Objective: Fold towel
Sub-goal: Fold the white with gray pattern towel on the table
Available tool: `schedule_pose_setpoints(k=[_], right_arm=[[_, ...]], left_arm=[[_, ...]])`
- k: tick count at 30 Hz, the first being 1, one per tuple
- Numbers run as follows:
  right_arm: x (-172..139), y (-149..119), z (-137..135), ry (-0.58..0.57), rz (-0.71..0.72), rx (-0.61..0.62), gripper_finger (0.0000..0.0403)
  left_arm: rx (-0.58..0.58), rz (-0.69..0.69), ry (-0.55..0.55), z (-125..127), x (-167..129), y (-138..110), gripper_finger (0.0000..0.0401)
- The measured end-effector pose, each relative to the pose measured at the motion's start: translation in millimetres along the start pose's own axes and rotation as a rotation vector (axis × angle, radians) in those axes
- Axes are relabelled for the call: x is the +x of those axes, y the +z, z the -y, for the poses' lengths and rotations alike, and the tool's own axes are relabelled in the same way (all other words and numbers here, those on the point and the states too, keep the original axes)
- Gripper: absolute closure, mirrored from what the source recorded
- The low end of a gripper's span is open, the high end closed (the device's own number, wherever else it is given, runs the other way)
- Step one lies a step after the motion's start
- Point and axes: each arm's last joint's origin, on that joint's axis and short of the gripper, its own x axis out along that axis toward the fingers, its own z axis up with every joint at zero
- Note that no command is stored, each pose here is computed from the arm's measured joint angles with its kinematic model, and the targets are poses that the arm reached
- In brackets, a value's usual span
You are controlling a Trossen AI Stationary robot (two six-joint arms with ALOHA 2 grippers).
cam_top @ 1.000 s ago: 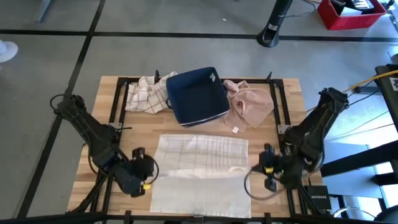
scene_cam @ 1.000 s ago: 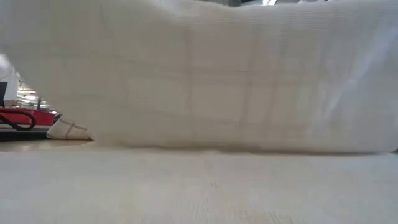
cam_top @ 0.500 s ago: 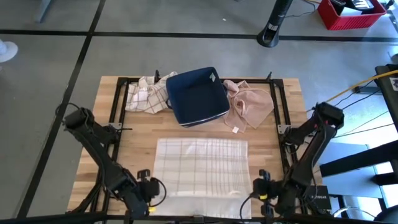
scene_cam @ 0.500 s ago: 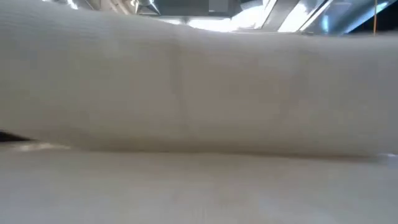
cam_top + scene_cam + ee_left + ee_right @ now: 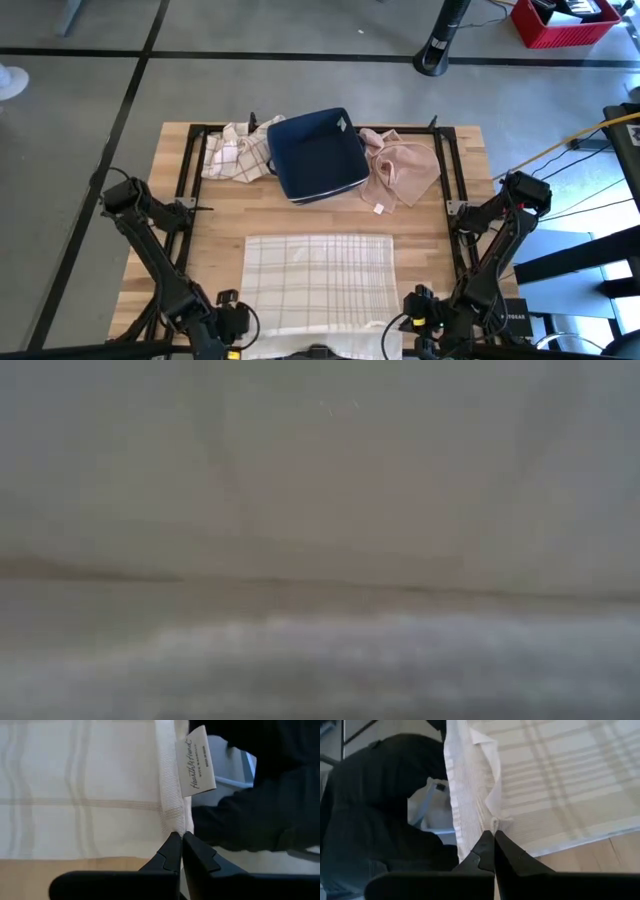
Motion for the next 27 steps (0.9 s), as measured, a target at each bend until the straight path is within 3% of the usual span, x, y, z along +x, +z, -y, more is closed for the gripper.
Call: schedule_pose_setpoints(k=[4,9,22,27], right_arm=[[0,1,-1,0.010,0.023,0.026,0.0403],[0,1,-3,0.026,0.027,0.046,0.0403],[0,1,-4,0.041,0.011,0.084,0.0400],[0,1,-4,0.045,-0.013,0.089,0.0352]], left_arm=[[0.007,-0.023,-0.022,2,-1,-2,0.0400],[0.031,0.010,-0.134,15,-6,5,0.0400],[-0.028,-0.069,-0.037,-2,22,-11,0.0398],[-0.073,-0.065,-0.037,-3,23,-8,0.0354]])
